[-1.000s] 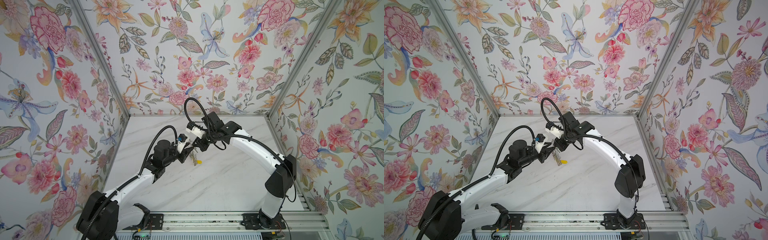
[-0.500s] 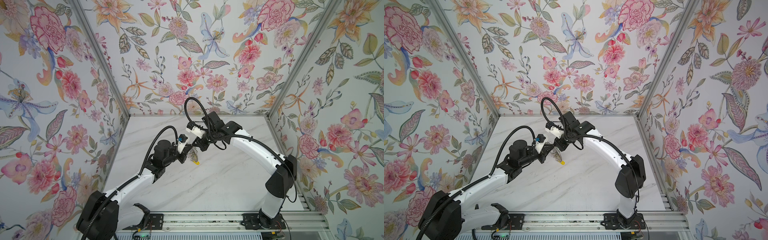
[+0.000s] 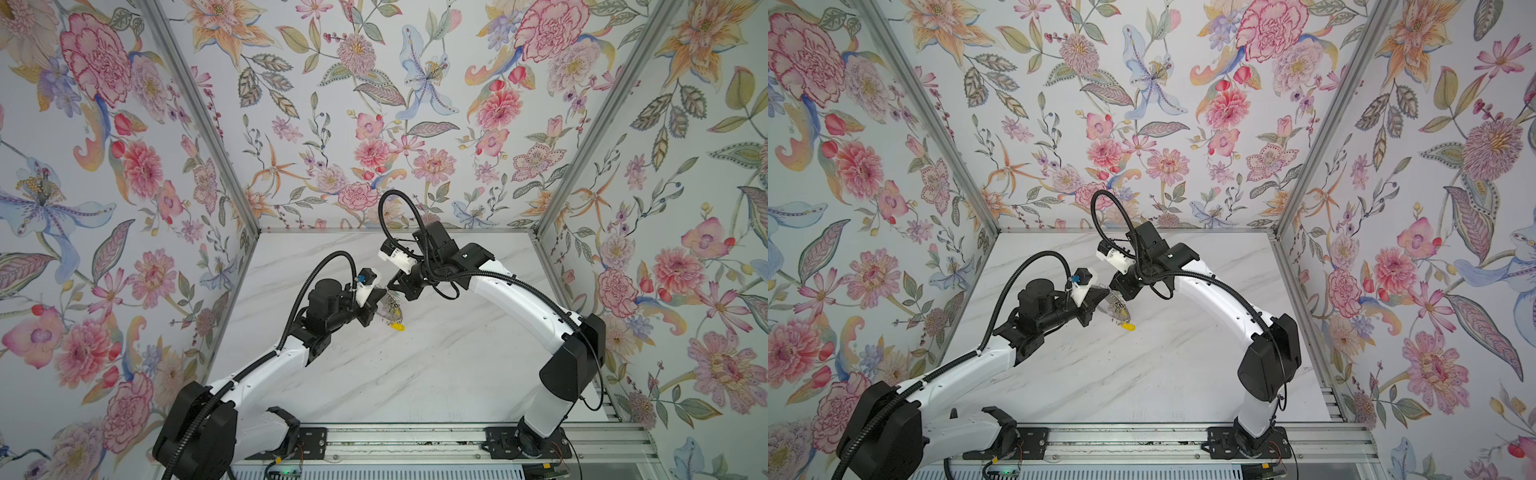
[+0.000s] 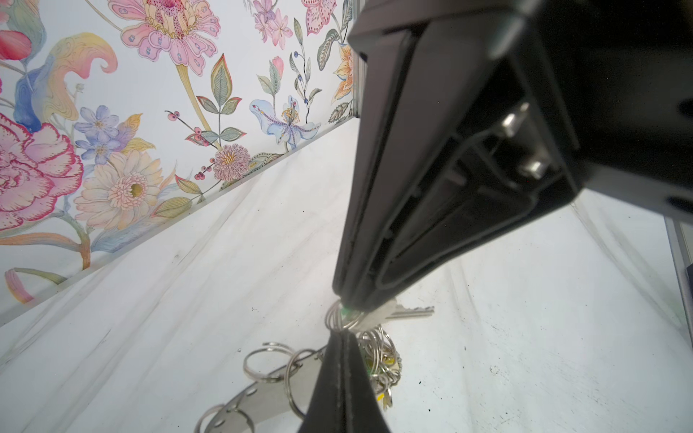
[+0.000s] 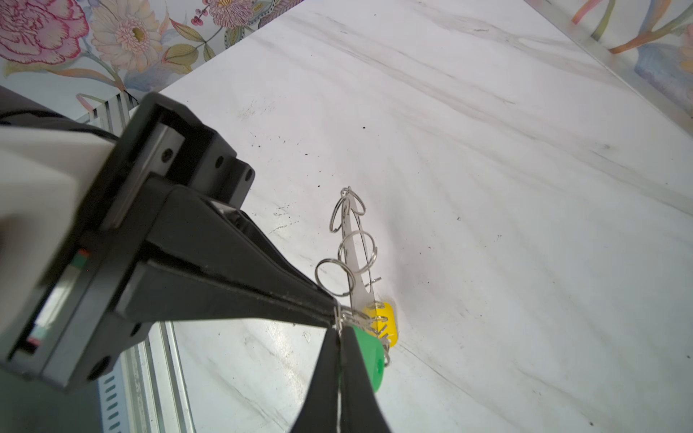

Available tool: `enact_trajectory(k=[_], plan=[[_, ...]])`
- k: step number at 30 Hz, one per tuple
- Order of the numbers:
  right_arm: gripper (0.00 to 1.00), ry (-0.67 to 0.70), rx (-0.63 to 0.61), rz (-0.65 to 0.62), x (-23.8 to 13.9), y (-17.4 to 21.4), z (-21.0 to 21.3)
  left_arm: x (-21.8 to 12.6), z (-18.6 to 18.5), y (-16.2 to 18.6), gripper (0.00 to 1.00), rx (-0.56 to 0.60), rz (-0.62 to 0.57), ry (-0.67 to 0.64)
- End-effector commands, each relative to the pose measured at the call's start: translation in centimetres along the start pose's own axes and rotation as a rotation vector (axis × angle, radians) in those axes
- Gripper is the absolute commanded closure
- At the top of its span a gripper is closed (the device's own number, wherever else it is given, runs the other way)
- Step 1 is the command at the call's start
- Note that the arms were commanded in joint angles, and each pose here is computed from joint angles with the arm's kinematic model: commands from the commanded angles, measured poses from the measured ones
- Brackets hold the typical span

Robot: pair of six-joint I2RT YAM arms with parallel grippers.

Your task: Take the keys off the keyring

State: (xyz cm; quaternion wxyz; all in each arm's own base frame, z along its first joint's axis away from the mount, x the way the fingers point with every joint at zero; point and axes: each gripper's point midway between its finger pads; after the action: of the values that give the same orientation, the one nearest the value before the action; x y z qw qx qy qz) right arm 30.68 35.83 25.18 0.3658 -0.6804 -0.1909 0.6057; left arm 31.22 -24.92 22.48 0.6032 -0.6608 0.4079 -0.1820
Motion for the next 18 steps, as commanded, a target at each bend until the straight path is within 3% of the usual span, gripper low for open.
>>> enact_trajectory(k=[1, 11, 18], plan=[[1.00, 0.008, 0.006, -0.150, -3.0, -2.9, -0.2, -0.4, 0.2, -0.3, 1.00, 0.012, -0.001, -0.015], [1.00, -0.033, 0.151, -0.183, -2.6, -1.1, -1.8, -1.6, 0.0, -1.6, 1.00, 0.012, -0.081, -0.032], [1.00, -0.195, 0.312, -0.190, -0.9, 0.5, -1.6, -2.3, 0.0, -2.4, 1.00, 0.007, -0.131, -0.043]])
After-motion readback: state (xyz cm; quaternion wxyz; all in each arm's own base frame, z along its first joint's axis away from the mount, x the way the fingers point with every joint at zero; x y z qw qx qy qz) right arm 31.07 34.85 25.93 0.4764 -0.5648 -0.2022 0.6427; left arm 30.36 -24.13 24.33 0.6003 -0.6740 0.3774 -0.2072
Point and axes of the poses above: each gripper's point midway between its finger pads, its own x axis out along the fingers, its own z axis along the line the jaws close on, y = z × x, and after that the axes turned 14 degrees about -x, right-handed
